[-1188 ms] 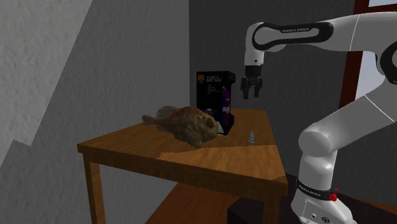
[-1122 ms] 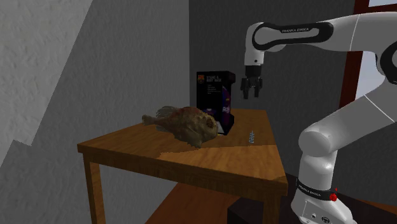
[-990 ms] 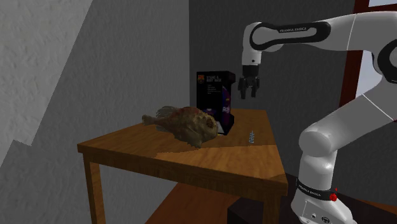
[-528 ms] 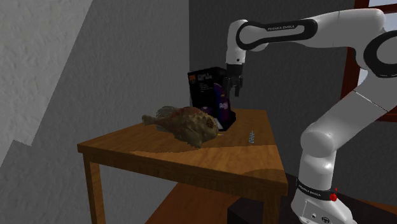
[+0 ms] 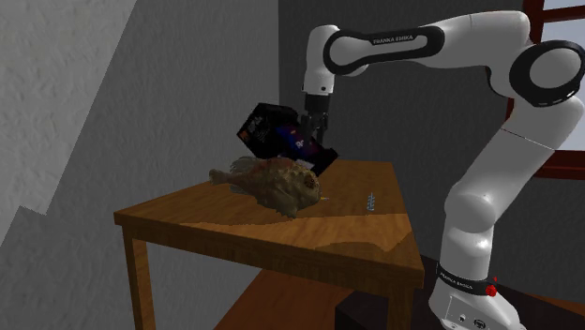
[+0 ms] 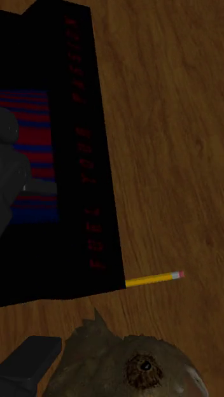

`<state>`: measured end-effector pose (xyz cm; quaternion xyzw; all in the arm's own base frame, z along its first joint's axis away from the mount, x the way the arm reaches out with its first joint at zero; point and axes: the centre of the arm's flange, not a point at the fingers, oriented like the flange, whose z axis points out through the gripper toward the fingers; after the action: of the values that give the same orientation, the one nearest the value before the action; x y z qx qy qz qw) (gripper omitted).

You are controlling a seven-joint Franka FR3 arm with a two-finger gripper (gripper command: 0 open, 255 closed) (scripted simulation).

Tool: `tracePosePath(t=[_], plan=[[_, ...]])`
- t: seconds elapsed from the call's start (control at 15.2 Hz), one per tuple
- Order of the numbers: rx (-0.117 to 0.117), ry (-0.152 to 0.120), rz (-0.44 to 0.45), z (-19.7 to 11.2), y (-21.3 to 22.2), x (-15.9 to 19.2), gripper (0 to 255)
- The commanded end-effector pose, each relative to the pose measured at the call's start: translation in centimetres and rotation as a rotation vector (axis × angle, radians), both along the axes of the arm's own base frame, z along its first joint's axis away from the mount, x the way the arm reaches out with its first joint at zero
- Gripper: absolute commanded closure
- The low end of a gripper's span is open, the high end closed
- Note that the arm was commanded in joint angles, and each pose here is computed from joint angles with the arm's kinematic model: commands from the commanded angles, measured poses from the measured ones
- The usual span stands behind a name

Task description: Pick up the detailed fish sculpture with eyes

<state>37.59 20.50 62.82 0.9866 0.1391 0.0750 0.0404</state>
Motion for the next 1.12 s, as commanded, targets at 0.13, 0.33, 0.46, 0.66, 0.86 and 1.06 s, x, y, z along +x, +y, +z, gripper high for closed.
tracePosePath(t=[0.13, 0.33, 0.46, 0.66, 0.86, 1.06], plan=[[-0.009, -0.022, 0.089, -0.2, 5.0, 0.7, 0], [-0.016, -0.039, 0.154, -0.2, 8.8, 1.1, 0], [-0.02, -0.05, 0.197, -0.3, 11.3, 1.3, 0], [-0.027, -0.067, 0.263, -0.4, 15.1, 1.3, 0], [-0.034, -0.084, 0.328, -0.6, 18.9, 1.0, 0], [-0.038, -0.094, 0.366, -1.2, 21.2, 0.8, 0]])
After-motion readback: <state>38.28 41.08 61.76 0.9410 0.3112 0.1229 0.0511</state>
